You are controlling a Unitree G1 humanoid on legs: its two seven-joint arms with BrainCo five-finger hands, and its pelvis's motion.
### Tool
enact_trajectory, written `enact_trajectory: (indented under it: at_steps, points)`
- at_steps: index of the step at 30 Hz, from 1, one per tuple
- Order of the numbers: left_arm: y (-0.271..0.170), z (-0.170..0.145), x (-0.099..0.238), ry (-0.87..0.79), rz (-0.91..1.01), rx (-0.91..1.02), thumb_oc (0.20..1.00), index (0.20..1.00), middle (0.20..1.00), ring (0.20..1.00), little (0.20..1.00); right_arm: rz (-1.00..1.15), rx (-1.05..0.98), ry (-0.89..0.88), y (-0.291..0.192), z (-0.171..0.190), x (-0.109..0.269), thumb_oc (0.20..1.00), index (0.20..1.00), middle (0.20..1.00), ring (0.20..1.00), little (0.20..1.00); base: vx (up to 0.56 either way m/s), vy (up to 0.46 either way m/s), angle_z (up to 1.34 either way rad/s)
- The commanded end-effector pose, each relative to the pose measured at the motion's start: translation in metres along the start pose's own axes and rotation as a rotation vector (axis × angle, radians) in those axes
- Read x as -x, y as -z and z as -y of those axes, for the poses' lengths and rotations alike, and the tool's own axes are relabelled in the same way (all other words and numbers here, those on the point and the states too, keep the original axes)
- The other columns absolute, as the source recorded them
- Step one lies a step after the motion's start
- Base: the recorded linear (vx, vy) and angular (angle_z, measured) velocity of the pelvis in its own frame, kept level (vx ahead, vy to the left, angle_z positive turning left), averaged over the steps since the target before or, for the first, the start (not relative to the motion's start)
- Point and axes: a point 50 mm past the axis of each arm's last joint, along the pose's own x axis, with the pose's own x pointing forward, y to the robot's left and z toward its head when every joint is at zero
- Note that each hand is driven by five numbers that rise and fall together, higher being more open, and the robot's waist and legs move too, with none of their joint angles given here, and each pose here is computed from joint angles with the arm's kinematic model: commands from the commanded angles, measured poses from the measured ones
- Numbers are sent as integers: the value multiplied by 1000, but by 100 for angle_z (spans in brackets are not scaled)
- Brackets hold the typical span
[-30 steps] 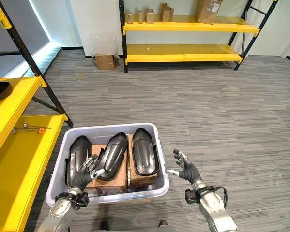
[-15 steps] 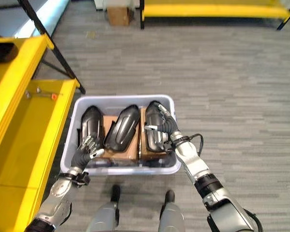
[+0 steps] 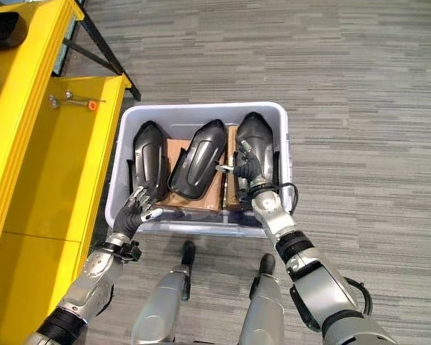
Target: Move parts from the plastic box to the shelf.
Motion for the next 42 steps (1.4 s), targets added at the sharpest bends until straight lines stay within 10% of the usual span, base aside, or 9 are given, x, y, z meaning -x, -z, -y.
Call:
enact_trajectory:
  at_steps: [1,28,42]
  points:
    - [-29,5,0,62,134,-11,1000,1000,1000,1000,1000,118,-32,36,-33,5,-13,1000,1000,1000,1000,1000,-10,5,12]
    - [-34,14,-5,84,156,-15,1000,1000,1000,1000,1000,-132,27,148,3,15,-24,1000,1000,1000,1000,1000,5,9,5]
    - [-30,4,-3,0,151,-1,1000,1000,1000,1000,1000,-22,-82,-118,0,-54,0,1000,1000,1000,1000,1000,-2,3,1]
